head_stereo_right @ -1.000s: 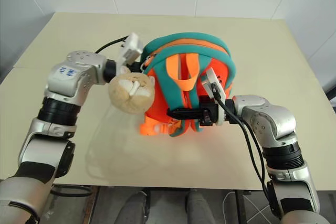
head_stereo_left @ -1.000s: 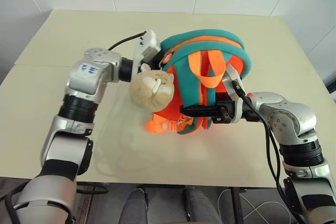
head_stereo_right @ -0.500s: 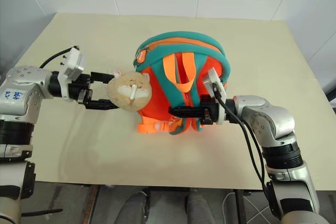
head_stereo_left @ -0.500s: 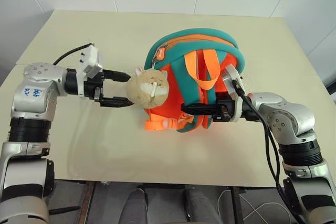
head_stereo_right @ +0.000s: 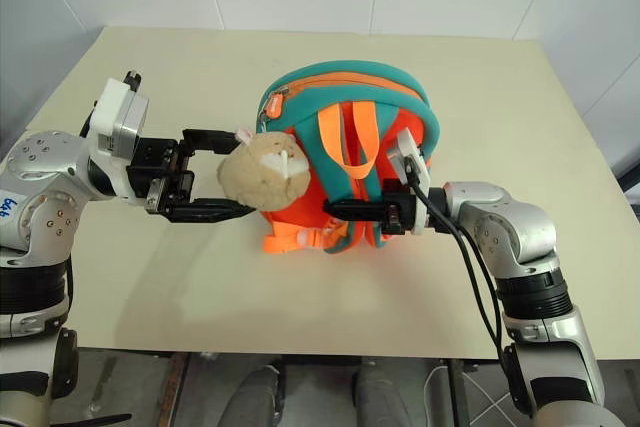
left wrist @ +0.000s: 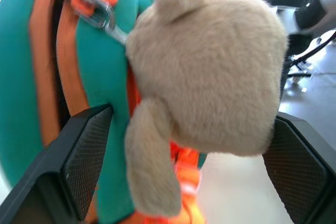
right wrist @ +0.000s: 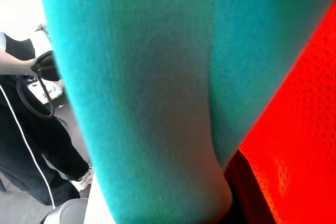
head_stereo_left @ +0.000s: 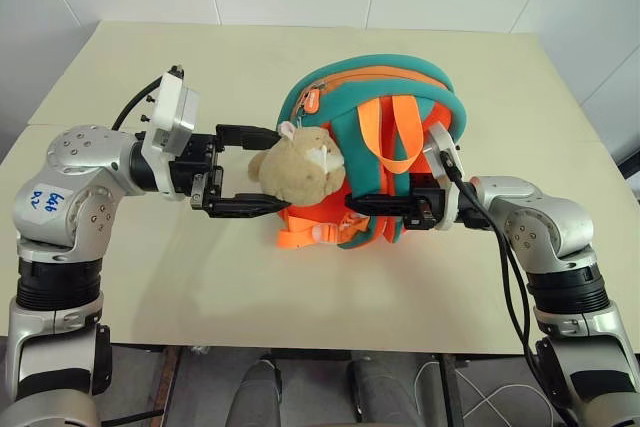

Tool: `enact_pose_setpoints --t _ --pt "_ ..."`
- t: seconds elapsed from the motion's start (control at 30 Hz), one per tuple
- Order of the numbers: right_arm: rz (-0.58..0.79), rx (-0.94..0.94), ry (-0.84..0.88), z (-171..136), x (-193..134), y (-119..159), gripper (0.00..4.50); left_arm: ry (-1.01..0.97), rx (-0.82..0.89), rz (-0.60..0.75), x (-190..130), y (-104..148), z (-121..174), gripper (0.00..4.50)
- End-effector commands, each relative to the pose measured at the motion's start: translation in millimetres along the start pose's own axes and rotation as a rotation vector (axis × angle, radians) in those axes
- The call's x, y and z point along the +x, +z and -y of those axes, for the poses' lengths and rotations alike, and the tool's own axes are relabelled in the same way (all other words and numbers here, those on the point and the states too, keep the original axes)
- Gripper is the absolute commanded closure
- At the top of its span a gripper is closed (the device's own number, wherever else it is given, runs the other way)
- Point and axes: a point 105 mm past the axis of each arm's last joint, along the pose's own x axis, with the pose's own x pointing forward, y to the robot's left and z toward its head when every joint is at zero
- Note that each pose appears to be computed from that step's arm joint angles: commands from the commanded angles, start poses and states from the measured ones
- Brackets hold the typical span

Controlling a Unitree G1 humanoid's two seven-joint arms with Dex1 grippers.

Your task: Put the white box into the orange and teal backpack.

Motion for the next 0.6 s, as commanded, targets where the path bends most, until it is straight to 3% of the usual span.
enact_pose_setpoints --t 0.03,0.27,0.37,0.6 --pt "0.021 -0.044 -0.003 -0.3 0.3 8.0 4.49 0.031 0.098 0.052 3.2 19.6 5.2 0.04" --pt "0.034 -0.053 -0.002 2.0 4.0 9.5 4.49 0.079 0.115 0.092 7.5 26.1 -0.1 0.04" --pt "0.036 -0.057 -0.003 3.1 5.0 9.9 4.49 0.075 0.112 0.110 11.1 25.1 1.9 0.62" --pt "0.039 -0.060 -0.004 4.0 5.8 10.0 4.49 0.112 0.115 0.149 2.1 33.8 -2.2 2.69"
